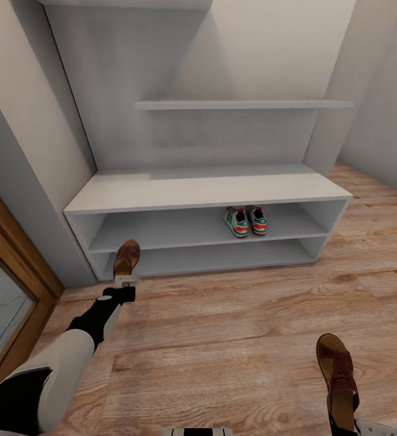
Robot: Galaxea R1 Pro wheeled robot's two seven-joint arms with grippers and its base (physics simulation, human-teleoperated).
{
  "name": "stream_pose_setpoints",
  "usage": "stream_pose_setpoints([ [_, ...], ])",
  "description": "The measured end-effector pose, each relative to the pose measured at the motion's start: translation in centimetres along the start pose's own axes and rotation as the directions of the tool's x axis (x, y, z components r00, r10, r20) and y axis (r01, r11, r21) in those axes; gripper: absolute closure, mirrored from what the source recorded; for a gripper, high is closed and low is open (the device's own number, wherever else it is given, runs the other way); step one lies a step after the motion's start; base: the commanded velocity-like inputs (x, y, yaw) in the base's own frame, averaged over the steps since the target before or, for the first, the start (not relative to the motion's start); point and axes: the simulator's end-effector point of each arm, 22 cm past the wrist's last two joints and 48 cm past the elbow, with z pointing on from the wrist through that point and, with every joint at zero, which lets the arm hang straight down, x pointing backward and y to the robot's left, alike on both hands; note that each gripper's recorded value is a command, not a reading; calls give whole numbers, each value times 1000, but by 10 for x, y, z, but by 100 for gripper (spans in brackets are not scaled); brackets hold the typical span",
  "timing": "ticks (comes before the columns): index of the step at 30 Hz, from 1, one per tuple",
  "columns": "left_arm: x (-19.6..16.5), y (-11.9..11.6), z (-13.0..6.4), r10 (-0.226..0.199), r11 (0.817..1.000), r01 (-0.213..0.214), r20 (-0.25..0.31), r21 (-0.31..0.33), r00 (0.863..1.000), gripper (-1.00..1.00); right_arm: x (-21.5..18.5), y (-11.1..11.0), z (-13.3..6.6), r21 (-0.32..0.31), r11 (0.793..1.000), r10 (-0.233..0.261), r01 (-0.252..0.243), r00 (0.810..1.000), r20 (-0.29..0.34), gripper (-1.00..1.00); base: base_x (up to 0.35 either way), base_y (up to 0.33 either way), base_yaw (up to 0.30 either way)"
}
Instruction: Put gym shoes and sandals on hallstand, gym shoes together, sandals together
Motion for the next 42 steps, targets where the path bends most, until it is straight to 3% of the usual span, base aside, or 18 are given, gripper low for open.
stream_pose_setpoints([
  [15,-55,-2,1,-7,1000,6,16,1,1000,100,0,0,0,-1,1000,0,0,1000,0,100,0,0,0],
  [16,-33,-2,-1,-3,1000,3,-119,1,993,100,0,0,0,-1,1000,0,0,1000,0,100,0,0,0],
  [17,-32,-2,-1,-1,1000,1,-125,1,992,100,0,0,0,-1,1000,0,0,1000,0,100,105,0,0],
  [42,-29,1,-1,3,1000,-3,-132,-3,991,100,0,1,0,-2,1000,0,0,1000,0,100,307,0,0],
])
